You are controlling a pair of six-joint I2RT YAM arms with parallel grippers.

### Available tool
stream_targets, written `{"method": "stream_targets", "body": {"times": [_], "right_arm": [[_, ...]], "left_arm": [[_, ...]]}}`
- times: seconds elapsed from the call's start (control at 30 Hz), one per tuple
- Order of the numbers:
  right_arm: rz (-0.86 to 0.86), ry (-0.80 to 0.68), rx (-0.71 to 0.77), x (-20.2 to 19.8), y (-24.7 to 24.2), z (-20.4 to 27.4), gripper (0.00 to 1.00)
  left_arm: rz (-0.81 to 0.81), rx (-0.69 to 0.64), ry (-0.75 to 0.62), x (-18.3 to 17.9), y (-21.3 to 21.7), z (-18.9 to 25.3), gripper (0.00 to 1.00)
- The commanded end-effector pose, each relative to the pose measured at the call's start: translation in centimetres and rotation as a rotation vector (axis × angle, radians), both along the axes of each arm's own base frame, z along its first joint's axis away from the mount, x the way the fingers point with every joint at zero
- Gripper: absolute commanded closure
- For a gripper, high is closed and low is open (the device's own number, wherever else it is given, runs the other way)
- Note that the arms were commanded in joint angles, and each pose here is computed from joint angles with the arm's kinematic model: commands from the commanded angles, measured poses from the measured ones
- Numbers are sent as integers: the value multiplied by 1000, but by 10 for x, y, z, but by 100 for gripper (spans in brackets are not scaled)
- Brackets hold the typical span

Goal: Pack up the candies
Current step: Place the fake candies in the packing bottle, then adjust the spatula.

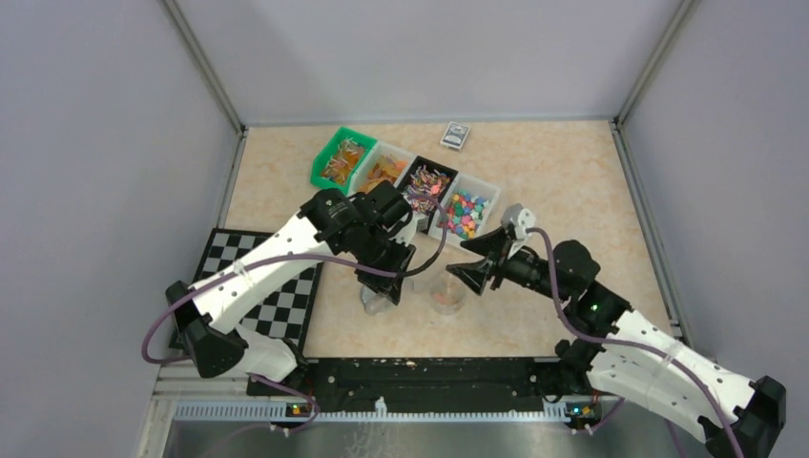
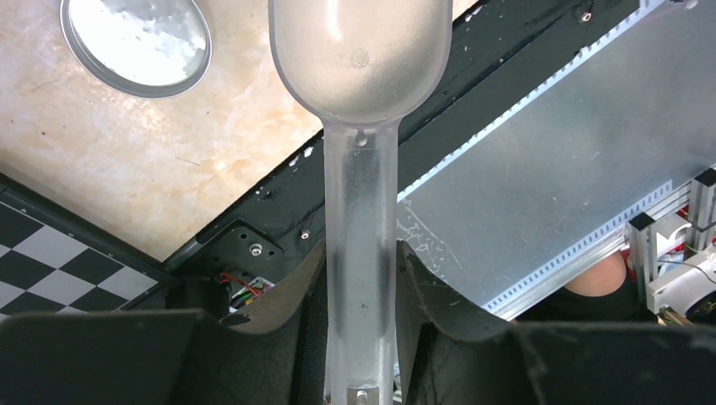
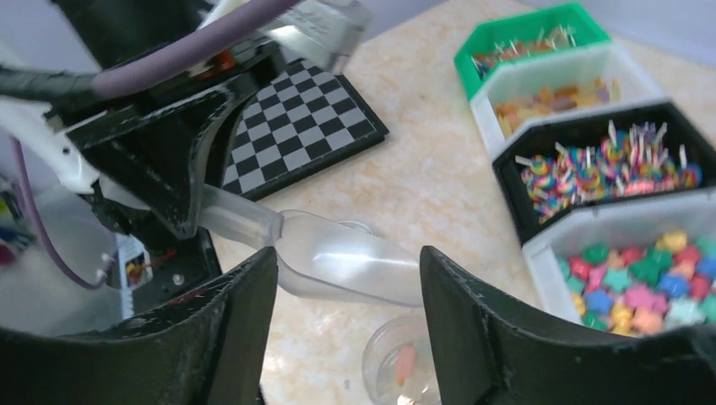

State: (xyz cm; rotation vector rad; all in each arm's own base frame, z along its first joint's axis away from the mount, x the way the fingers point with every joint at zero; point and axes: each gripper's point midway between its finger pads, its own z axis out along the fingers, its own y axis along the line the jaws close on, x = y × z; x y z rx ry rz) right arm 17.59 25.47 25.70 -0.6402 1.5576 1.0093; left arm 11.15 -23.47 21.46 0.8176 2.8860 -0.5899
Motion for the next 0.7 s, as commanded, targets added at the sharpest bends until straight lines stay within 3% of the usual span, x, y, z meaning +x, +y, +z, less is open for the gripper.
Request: {"method": "stream_targets", "body": {"times": [0.0,0.23,0.43,0.57,0.67], "right_arm": [[188,-391,-78,-19,21,24,35],[308,-681,-215,-47,50,15,26],[256,-811,-349,-42,69,9,26],[186,-833,-402,-29,81,7,31],[120,-847,-399,-19,84,8,42]], "left_arm": [[-15,-95,-49,0,-7,17,100],[-47,-159,-69,-1,-13,37,100],[-78,-220,-52,-5,-23,46,100],[-87,-237,-54,-4,-27,48,100],[-89,-246,-61,-3,-29,51,100]]}}
